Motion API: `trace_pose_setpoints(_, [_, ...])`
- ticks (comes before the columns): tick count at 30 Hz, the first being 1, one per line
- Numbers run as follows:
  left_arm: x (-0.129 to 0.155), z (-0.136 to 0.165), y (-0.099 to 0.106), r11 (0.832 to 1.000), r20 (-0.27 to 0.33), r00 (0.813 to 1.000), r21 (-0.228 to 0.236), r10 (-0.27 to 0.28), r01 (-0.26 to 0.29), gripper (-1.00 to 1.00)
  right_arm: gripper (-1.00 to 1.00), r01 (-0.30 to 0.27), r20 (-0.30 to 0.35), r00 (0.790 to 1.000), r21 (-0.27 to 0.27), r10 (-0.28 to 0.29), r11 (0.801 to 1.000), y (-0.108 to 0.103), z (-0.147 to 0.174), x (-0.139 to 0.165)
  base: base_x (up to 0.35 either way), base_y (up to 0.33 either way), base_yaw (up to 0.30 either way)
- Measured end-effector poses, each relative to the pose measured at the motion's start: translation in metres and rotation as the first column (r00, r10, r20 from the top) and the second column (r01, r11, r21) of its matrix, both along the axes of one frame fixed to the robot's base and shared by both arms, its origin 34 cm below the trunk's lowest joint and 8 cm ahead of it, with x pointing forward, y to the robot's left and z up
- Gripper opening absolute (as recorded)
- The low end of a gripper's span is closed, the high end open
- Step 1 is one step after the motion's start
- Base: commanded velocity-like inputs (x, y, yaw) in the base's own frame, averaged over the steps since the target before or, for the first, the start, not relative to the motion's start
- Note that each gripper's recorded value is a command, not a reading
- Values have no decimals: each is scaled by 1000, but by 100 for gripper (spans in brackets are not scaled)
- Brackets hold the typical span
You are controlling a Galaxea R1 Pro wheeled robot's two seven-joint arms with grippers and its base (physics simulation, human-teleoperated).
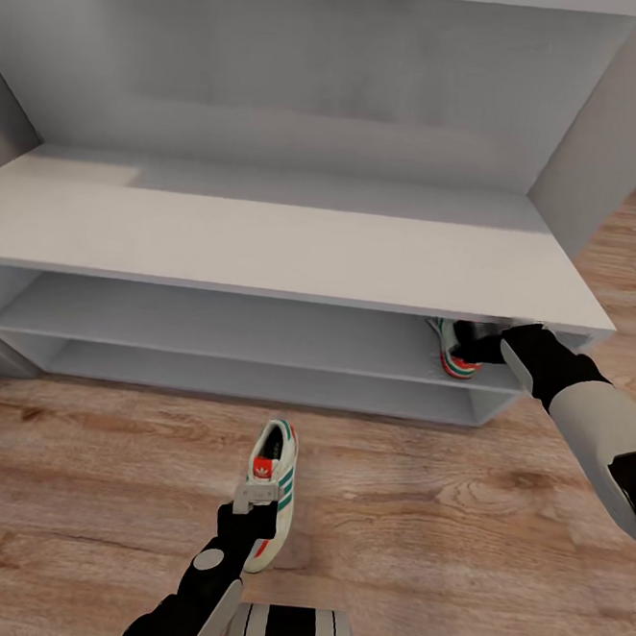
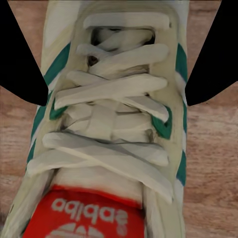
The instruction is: Pick up the two gym shoes and the two sandals from the corridor floor and place them onto the hallstand (shoe rack) in the corridor, making sure they are on the rack and not on the floor. Arrange them so the two gym shoes are next to each other and the two sandals are next to each other.
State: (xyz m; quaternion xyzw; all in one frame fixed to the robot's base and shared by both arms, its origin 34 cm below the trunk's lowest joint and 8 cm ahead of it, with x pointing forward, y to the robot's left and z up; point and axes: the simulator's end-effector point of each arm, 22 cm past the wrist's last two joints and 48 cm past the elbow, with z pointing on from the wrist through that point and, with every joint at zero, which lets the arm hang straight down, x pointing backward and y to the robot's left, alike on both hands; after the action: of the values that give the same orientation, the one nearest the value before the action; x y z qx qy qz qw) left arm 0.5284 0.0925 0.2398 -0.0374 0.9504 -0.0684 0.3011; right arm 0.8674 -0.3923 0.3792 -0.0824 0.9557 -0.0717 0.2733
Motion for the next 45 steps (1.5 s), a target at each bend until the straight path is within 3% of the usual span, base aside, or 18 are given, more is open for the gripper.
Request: trace_pose_setpoints(45, [0, 0, 0, 1000, 0, 1000, 0, 0, 0, -100, 100, 0, 0, 1000, 1, 0, 1000, 0, 0, 0, -54, 0, 0])
